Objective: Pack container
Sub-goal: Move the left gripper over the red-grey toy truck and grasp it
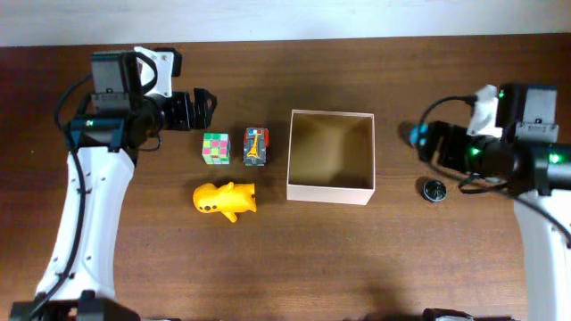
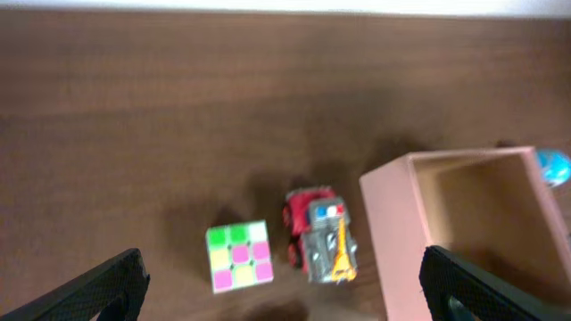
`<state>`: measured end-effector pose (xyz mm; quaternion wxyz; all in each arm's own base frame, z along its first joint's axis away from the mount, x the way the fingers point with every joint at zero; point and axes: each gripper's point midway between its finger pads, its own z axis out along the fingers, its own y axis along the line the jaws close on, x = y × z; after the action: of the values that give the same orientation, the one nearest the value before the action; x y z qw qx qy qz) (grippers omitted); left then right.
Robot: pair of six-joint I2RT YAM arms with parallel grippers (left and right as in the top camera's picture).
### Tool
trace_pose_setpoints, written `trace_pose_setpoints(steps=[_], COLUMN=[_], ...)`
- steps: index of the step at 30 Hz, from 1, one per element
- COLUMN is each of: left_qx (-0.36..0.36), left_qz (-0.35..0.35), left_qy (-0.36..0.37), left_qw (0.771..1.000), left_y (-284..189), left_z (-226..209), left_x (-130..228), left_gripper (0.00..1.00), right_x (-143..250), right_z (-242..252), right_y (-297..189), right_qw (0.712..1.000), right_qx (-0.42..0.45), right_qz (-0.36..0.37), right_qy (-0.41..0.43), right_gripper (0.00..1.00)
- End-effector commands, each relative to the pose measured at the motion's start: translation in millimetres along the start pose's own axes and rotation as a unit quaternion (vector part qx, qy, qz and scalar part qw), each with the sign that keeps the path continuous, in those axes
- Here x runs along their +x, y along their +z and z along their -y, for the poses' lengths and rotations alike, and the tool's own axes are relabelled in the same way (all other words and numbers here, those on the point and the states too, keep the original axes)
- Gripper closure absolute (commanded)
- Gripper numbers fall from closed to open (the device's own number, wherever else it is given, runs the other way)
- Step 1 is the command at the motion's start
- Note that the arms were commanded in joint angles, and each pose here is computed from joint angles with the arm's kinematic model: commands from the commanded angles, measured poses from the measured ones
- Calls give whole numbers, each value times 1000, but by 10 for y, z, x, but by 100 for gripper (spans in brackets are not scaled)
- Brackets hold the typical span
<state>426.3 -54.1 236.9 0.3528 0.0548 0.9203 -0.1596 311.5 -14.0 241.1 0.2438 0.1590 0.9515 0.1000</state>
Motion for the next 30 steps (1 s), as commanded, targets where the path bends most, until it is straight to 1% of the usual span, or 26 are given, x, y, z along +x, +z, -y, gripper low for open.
trace_pose_setpoints(steps=[1, 6, 9, 11, 14, 18, 20, 23, 26, 27, 30], left_qx=[-39, -31, -15, -23, -41, -24, -28, -63, -77, -80, -90], left_qz=[-33, -90, -105, -108, -105, -101, -105, -127, -149, -153, -156], left_qy=[8, 43, 75, 91, 80, 71, 75, 78, 66, 58, 40], left_qw=[999, 995, 992, 990, 990, 992, 991, 987, 984, 983, 983], left_y=[154, 452, 609, 686, 806, 979, 1083, 1246, 1392, 1423, 1479], left_z=[-140, -46, 121, 209, 353, 681, 769, 729, 688, 672, 633], left_x=[105, 357, 430, 434, 446, 490, 543, 702, 854, 883, 921], left_gripper=[1, 1, 1, 0, 1, 0, 3, 7, 11, 17, 19], right_x=[-74, 5, 48, 61, 69, 71, 72, 79, 108, 117, 153], right_z=[385, 622, 682, 694, 704, 709, 709, 718, 723, 724, 729], right_y=[47, 193, 267, 312, 350, 365, 364, 362, 355, 353, 355], right_qw=[995, 988, 986, 985, 984, 984, 984, 984, 983, 983, 982], right_qx=[62, 85, 92, 93, 95, 95, 95, 98, 100, 101, 102], right_qz=[-3, -44, -64, -72, -78, -80, -80, -81, -87, -89, -96], right_qy=[83, 117, 125, 127, 128, 128, 128, 128, 126, 125, 127], right_gripper=[1, 1, 1, 1, 1, 2, 1, 1, 1, 1, 1])
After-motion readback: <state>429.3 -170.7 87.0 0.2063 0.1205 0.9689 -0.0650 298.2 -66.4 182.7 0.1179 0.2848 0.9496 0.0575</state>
